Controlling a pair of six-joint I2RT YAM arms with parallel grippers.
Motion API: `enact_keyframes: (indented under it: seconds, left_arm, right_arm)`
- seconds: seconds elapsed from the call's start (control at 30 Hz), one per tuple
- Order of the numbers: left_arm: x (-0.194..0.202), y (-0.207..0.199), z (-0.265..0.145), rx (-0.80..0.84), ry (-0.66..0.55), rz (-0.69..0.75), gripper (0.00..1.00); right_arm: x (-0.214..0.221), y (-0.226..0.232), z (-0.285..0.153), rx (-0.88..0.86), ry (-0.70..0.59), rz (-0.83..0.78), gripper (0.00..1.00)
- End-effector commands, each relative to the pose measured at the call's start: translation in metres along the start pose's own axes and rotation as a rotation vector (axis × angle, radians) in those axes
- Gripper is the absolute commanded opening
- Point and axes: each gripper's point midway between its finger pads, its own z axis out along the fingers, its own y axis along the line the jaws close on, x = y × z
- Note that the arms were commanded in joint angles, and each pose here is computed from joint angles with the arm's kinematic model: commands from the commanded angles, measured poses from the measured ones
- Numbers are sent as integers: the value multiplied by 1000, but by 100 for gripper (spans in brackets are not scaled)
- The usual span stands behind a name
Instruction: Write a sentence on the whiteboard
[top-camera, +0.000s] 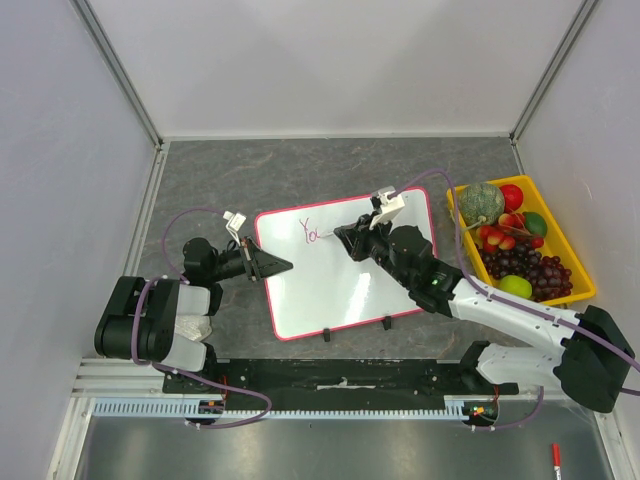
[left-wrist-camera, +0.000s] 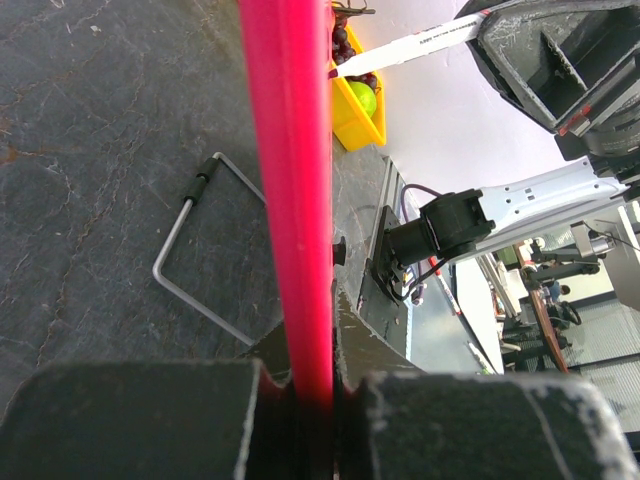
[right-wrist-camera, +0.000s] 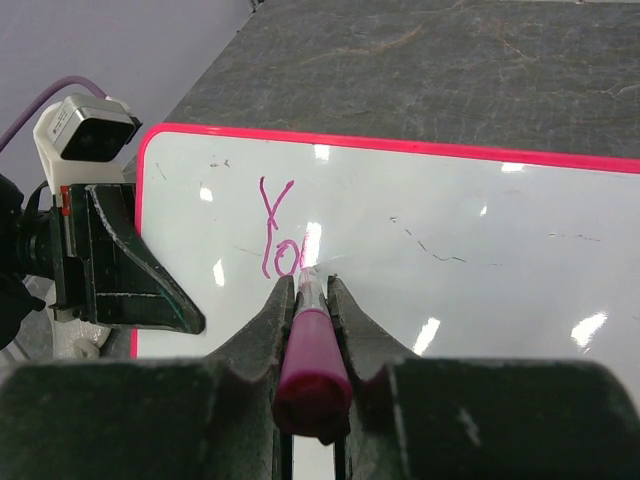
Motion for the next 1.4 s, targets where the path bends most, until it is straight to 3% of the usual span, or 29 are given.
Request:
enact_keyframes:
  seconds: [0.0, 0.4, 1.37]
  left_arm:
    - [5, 10, 0, -23, -5, 66, 2]
    - [4, 10, 0, -21, -5, 66, 2]
    - [5, 10, 0, -16, -1, 64, 2]
  right_arm:
    - [-3, -19, 0, 92, -5, -42, 0]
    - [-26, -14, 11, 102, -45, -27, 0]
    - [20, -22, -8, 68, 72, -42, 0]
